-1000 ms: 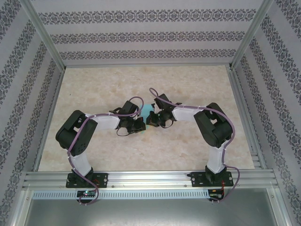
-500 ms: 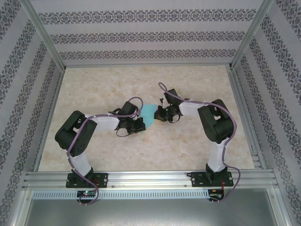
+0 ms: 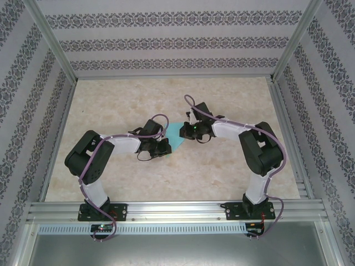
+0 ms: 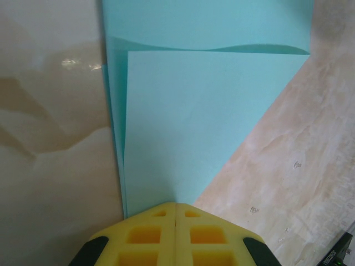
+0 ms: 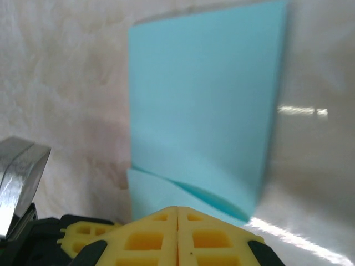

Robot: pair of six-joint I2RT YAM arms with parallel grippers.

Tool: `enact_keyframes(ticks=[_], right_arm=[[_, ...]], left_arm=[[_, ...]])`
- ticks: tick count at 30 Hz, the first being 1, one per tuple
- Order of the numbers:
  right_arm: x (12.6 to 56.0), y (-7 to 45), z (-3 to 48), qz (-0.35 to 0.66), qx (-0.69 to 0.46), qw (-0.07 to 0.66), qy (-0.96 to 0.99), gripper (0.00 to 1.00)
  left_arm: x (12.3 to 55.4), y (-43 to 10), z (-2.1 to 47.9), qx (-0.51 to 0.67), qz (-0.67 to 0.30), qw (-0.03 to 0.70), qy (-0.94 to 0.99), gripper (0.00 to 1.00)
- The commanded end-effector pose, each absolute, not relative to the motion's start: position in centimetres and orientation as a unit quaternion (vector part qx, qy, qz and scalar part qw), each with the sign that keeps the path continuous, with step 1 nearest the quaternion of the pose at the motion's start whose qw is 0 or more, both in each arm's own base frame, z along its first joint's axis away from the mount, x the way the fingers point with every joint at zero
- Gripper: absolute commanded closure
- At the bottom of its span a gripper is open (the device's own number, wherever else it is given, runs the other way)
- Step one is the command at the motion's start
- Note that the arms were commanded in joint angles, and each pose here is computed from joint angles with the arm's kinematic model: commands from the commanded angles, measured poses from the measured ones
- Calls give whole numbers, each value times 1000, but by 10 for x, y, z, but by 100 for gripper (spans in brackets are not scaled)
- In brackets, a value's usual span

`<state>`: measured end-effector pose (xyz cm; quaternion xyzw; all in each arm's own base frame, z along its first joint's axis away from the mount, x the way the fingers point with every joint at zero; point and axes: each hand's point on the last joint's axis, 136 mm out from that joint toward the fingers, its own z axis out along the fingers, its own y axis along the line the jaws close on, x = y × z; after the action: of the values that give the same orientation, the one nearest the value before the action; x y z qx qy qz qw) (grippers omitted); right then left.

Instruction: Fold a paper plane with a square sheet of paper (pick it up from the middle)

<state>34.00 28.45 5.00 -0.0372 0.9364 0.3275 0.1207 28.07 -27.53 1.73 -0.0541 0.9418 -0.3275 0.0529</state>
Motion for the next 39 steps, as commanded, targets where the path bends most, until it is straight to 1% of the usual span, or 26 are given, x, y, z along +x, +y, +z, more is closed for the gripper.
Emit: enact_keyframes(ticks=[1,7,16,26,39], right_arm=[[326,302,36,340,-43,92,935,93],[318,311,12,339,-40,50,938,93],[316,284,-14,282,-6,22,959,94],[315,277,-20,271,4,18,962,94],[315,276,-17,268,1,20,963,94]], left_arm=[[258,-257,-7,-70,-271,14,960,98],[257,-256,-7,-68,-272,14,960,98],[241,-258,-1,-37,-284,-9,958,97],[214,-251,-6,-7,-267,-41,963,96],[204,-242,0,15,-244,-47,969,96]])
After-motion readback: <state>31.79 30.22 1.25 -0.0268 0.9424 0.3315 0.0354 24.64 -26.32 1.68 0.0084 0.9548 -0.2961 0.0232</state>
